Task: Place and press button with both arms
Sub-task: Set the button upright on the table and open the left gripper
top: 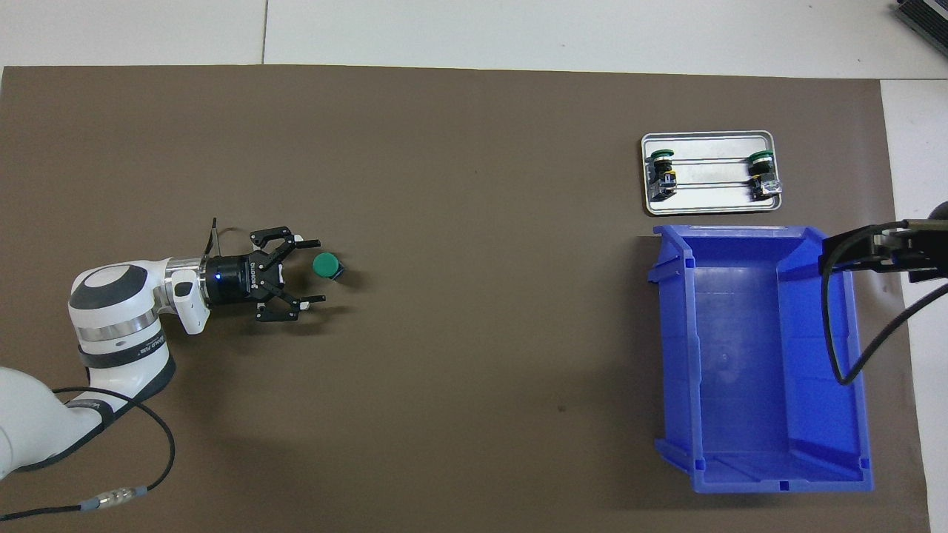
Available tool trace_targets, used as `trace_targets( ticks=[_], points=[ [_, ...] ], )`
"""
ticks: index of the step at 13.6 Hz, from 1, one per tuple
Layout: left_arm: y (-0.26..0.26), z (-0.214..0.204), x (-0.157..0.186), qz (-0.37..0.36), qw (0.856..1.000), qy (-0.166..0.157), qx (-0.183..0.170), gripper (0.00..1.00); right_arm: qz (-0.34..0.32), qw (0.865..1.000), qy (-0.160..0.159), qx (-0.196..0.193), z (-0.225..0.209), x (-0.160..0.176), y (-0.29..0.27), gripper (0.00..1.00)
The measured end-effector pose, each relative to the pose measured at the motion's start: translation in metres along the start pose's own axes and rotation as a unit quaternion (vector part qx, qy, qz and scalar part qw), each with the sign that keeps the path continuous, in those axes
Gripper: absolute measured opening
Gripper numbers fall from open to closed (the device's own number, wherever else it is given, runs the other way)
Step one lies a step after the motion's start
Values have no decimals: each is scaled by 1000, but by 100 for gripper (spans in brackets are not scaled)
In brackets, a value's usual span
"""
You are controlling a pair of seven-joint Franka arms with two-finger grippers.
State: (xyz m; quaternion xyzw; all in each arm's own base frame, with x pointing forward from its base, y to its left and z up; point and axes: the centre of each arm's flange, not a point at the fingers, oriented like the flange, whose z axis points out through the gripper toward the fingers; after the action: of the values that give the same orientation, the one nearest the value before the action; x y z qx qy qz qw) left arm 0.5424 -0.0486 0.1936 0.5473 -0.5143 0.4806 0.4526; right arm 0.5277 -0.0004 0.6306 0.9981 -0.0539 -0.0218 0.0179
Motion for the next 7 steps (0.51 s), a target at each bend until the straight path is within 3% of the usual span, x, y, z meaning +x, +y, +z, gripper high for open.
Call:
trace_targets(
  ticks=[5, 7],
  points=[
    [0, 2, 2, 3, 1000, -3, -6, 96, 0, 1000, 0, 0, 0, 0, 0, 100],
    [-1, -10, 4, 4, 1000, -19, -18, 96, 0, 1000, 0, 0, 0, 0, 0, 100]
  ],
)
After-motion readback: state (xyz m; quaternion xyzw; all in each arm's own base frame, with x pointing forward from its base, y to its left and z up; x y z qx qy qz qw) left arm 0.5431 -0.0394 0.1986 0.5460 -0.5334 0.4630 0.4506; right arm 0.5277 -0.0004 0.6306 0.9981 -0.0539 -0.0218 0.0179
